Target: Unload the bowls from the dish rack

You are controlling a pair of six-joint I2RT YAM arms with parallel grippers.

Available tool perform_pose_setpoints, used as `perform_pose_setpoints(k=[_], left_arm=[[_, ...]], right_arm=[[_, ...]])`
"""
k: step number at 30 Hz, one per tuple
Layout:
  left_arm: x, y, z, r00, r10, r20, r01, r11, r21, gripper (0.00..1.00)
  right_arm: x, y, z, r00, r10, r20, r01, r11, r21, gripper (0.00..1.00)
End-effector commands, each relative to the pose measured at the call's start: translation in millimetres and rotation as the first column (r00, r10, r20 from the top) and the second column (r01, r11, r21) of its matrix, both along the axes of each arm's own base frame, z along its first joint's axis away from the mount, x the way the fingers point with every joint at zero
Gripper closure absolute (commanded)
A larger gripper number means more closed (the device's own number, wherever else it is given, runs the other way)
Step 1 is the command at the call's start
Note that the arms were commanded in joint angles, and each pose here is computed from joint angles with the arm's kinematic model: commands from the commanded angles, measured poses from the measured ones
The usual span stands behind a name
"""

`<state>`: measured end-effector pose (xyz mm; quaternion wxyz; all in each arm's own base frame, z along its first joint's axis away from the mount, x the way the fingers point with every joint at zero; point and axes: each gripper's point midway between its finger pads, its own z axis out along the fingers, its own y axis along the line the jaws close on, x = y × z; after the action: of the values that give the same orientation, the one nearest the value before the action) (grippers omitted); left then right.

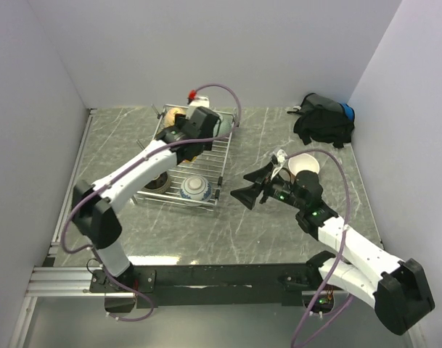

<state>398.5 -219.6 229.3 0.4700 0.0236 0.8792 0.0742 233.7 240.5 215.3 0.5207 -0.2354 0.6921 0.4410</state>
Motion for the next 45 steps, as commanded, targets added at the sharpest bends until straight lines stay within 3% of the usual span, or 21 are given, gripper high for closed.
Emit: perform_pose_setpoints(k=[1,5,14,24,27,31,32,34,35,37,39,40,42,43,45], left_arm=[[-4.2,-14.6,46.5,0.995,-0.031,0.094,0.057,0.956,-0.286,0.60],[-15.6,-18.5,66.8,0.990,-0.049,0.132,0.101,0.899,-0.427,0.59],[-36.3,-35.3,94.1,0.980,-0.090,0.175,0.179,0.778,-0.602,0.59],[-52.7,-42.3,109.0,0.970,-0.113,0.215,0.234,0.677,-0.698,0.59],[-57.1,-43.7,110.8,0.967,-0.120,0.223,0.246,0.653,-0.716,0.59],[-60.6,-45.9,108.4,0.967,-0.125,0.222,0.250,0.628,-0.737,0.60],[-61.4,-47.1,108.6,0.966,-0.130,0.225,0.256,0.621,-0.741,0.60],[-63.3,-48.1,108.4,0.964,-0.132,0.231,0.263,0.605,-0.752,0.60],[-64.1,-48.5,107.1,0.964,-0.137,0.229,0.265,0.605,-0.751,0.60],[-64.8,-48.6,105.5,0.964,-0.140,0.226,0.264,0.605,-0.751,0.58],[-65.7,-47.8,103.0,0.965,-0.142,0.222,0.262,0.610,-0.748,0.51],[-66.9,-46.8,101.7,0.965,-0.143,0.222,0.262,0.611,-0.747,0.35],[-68.6,-43.8,102.9,0.963,-0.139,0.232,0.268,0.613,-0.743,0.20],[-71.3,-38.7,105.5,0.960,-0.134,0.246,0.274,0.621,-0.734,0.05],[-74.8,-31.2,109.5,0.956,-0.127,0.264,0.283,0.636,-0.718,0.01]], right_arm=[[-2.3,21.6,59.9,0.971,0.108,0.214,-0.133,0.985,0.106,0.00],[2.9,36.5,75.2,0.950,0.137,0.280,-0.176,0.977,0.121,0.00],[34.5,65.4,99.3,0.925,0.151,0.349,-0.204,0.972,0.120,0.01],[67.4,92.3,83.3,0.934,0.190,0.302,-0.220,0.973,0.071,0.05],[70.4,95.4,76.7,0.937,0.200,0.286,-0.227,0.972,0.062,0.11],[69.4,101.0,68.2,0.936,0.230,0.265,-0.249,0.968,0.040,0.32],[69.0,103.2,68.5,0.936,0.237,0.261,-0.254,0.967,0.034,0.46],[69.5,103.0,63.1,0.937,0.240,0.254,-0.251,0.968,0.012,0.62],[68.3,102.6,62.4,0.937,0.240,0.254,-0.251,0.968,0.009,0.78],[65.7,100.4,61.7,0.938,0.240,0.252,-0.247,0.969,-0.004,0.99],[62.6,95.8,64.4,0.936,0.234,0.263,-0.238,0.971,-0.017,1.00],[62.2,93.0,60.1,0.940,0.229,0.251,-0.229,0.973,-0.031,1.00],[58.9,86.7,60.1,0.942,0.210,0.262,-0.203,0.978,-0.053,1.00],[58.1,82.1,51.9,0.952,0.201,0.231,-0.187,0.979,-0.079,1.00],[62.4,69.8,49.6,0.962,0.139,0.234,-0.112,0.986,-0.124,1.00]])
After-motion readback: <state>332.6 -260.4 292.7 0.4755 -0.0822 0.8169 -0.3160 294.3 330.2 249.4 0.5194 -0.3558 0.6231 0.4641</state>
